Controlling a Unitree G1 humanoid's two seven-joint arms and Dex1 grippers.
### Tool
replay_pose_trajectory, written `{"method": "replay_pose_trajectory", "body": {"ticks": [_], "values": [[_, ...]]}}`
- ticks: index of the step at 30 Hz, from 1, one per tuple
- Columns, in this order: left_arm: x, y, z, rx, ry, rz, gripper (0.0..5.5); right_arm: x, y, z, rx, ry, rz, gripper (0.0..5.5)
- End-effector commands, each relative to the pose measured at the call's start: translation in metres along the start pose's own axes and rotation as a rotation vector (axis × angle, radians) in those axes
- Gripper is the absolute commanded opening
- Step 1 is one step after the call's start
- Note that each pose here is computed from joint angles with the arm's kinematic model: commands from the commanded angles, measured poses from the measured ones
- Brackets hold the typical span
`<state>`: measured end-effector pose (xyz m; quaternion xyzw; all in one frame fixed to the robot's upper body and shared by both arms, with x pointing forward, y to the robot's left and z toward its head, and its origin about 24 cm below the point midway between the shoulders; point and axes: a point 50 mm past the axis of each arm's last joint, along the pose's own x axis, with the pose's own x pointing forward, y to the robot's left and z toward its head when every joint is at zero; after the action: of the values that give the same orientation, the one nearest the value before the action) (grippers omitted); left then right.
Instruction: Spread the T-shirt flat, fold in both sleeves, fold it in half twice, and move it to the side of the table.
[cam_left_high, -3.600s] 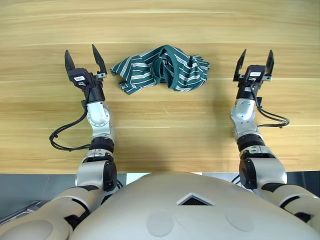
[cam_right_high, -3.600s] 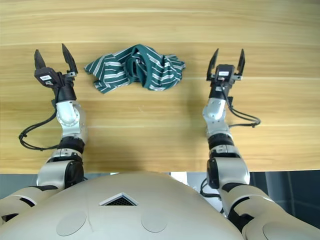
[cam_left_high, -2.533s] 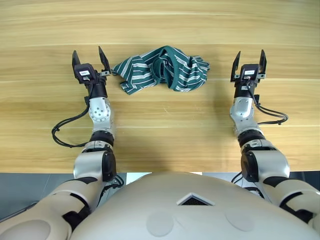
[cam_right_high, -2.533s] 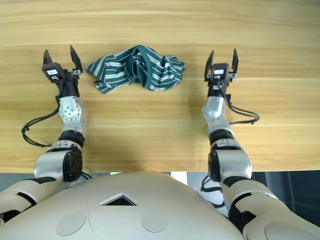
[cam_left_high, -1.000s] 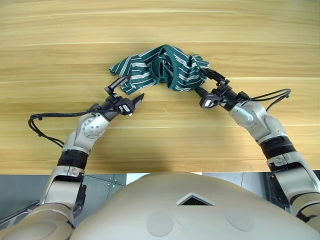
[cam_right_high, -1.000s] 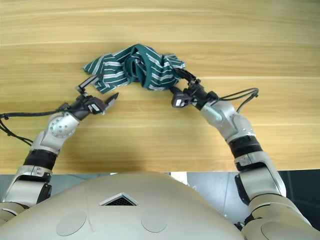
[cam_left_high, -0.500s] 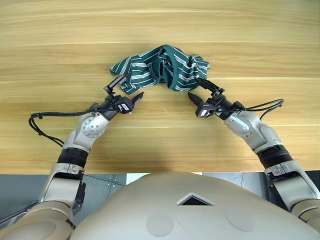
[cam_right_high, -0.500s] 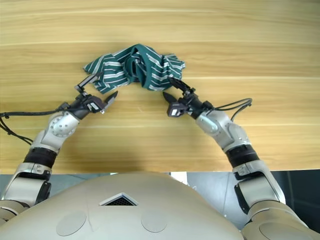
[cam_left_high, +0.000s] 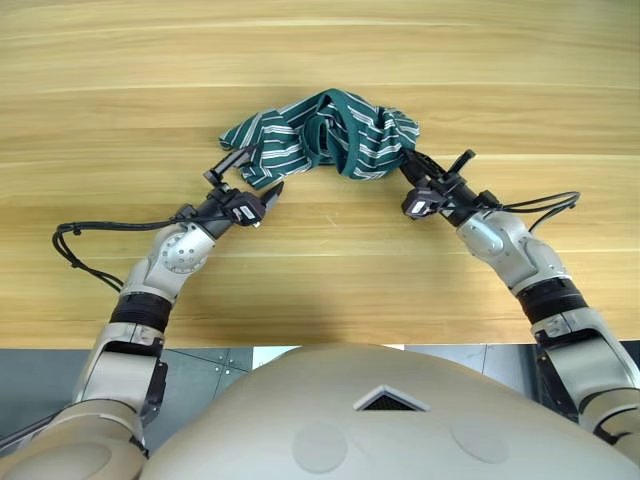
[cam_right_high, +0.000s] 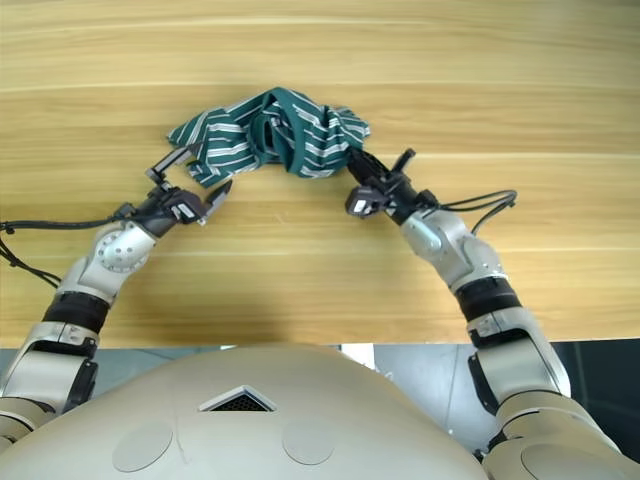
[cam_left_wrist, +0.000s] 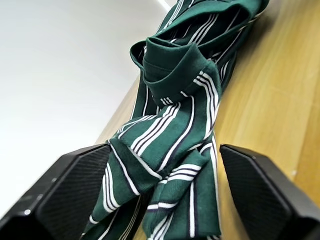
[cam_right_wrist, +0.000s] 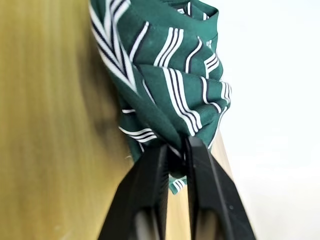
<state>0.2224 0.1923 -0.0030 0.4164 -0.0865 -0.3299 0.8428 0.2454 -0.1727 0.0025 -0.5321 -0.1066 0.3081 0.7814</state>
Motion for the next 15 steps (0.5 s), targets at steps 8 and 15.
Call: {"method": "replay_pose_trajectory", "body": {"ticks": [8,15], "values": [[0.003,-0.001,0.0,0.009,-0.003,0.005,4.04,0.005,-0.02,0.024,0.183,-0.159,-0.175,0.03],[0.012,-0.013,0.002,-0.009,-0.016,-0.03,4.04,0.004,-0.055,0.013,0.342,-0.161,-0.4,0.03]]}}
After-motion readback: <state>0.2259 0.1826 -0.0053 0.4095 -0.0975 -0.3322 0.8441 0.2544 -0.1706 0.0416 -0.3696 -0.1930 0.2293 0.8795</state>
